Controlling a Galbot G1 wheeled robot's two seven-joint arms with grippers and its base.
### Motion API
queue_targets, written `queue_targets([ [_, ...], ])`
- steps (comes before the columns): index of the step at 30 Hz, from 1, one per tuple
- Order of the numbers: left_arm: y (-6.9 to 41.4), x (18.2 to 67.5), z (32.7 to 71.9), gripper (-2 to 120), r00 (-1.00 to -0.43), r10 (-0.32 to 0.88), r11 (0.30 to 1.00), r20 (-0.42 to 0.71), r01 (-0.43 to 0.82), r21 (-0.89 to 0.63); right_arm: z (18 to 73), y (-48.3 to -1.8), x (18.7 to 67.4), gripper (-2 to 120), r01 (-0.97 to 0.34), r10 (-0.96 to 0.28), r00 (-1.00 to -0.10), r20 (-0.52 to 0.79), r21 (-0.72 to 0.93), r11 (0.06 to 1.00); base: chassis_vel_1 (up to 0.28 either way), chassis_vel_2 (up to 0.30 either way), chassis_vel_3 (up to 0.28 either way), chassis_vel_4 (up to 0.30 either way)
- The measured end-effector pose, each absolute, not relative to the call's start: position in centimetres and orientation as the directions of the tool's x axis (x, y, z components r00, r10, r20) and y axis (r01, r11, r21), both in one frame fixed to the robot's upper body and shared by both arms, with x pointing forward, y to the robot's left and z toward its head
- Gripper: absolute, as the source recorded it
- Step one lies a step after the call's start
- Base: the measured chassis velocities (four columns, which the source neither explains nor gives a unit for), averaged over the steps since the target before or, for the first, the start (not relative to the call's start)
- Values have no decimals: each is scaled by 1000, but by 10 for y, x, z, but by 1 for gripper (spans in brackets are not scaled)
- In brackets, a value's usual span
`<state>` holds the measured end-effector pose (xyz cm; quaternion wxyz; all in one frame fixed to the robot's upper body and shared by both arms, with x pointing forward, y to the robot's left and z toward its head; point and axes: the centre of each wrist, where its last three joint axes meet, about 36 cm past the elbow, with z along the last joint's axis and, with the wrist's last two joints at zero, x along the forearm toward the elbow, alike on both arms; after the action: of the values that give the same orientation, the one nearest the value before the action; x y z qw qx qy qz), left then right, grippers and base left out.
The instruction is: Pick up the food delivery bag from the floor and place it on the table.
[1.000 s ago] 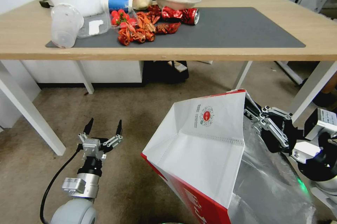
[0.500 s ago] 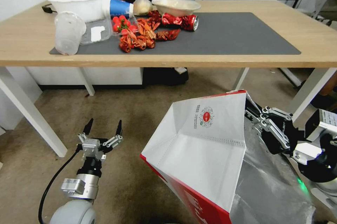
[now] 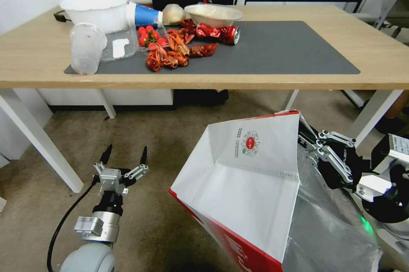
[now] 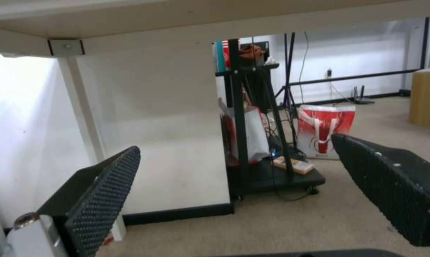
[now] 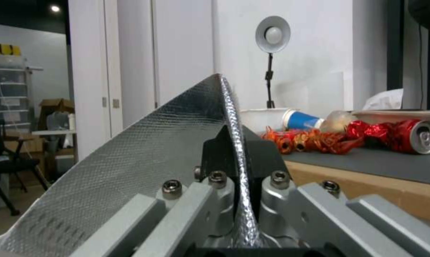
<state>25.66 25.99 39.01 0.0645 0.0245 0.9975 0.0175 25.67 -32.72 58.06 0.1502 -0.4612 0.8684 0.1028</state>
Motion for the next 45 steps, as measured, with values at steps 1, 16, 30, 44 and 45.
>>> queue_targets([
  [1, 260, 256, 391, 100, -991, 50, 998, -123, 46, 39, 581, -327, 257, 0, -832, -770, -529, -356, 39, 553, 0, 0, 0, 0],
  [16, 261, 255, 392, 100, -993, 48, 998, -109, 43, 47, 579, -325, 257, 0, -836, -773, -521, -363, 35, 547, 0, 0, 0, 0],
  [30, 263, 255, 392, 100, -993, 46, 997, -106, 40, 59, 576, -326, 258, 0, -840, -777, -514, -364, 30, 541, 0, 0, 0, 0],
  [44, 264, 251, 395, 100, -994, 43, 997, -105, 36, 70, 574, -326, 258, 0, -846, -780, -504, -371, 28, 533, 0, 0, 0, 0],
  [45, 264, 250, 395, 100, -994, 42, 997, -104, 35, 71, 574, -326, 258, 0, -846, -781, -502, -372, 27, 532, 0, 0, 0, 0],
])
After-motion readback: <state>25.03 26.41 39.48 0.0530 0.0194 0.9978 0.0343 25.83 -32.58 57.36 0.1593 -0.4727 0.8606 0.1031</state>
